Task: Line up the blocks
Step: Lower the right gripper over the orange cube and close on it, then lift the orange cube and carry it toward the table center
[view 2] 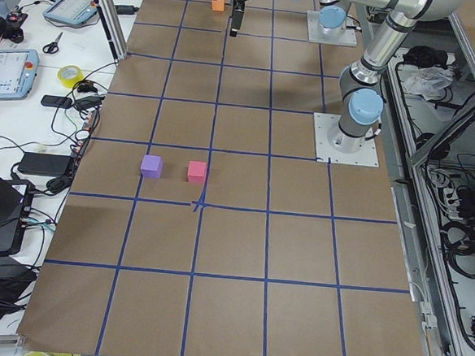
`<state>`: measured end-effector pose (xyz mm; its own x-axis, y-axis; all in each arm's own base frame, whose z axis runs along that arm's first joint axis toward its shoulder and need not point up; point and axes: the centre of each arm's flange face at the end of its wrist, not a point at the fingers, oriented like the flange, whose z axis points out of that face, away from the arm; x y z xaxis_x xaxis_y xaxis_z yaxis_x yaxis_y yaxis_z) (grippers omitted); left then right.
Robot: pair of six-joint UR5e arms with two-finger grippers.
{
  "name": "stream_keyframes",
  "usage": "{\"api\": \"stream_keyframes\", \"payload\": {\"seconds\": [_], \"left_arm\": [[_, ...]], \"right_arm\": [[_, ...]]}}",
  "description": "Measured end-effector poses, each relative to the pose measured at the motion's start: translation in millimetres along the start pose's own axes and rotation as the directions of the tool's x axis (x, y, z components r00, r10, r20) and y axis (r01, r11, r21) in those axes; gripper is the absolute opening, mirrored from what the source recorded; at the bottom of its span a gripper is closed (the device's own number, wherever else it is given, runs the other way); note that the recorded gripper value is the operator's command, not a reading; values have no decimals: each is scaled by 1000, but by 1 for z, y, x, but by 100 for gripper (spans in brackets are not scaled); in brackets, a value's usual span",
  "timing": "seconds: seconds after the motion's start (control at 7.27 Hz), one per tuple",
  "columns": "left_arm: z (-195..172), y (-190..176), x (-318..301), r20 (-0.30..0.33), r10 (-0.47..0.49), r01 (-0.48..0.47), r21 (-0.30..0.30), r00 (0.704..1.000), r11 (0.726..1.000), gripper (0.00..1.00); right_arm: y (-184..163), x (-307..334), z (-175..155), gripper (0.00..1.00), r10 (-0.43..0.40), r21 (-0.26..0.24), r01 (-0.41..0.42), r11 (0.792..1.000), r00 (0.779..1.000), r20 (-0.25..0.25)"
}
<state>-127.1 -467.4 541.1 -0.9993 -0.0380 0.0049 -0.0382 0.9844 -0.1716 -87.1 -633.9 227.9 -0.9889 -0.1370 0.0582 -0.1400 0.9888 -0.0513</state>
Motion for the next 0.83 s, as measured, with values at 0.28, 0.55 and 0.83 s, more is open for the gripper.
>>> {"api": "stream_keyframes", "payload": {"seconds": [0.28, 0.55, 0.83], "left_arm": [[0, 0, -1, 2, -1, 1, 1, 1000, 1000, 100], [0, 0, -1, 4, 0, 0, 0, 1000, 1000, 100], [1, 0, -2, 5, -1, 1, -1, 1000, 1000, 100]], "right_arm": [[-3, -1, -6, 100, 7, 4, -7, 1000, 1000, -2], [-3, -5, -9, 100, 22, -6, -22, 1000, 999, 23], [-1, -9, 7, 100, 51, -43, -48, 998, 996, 67]]}}
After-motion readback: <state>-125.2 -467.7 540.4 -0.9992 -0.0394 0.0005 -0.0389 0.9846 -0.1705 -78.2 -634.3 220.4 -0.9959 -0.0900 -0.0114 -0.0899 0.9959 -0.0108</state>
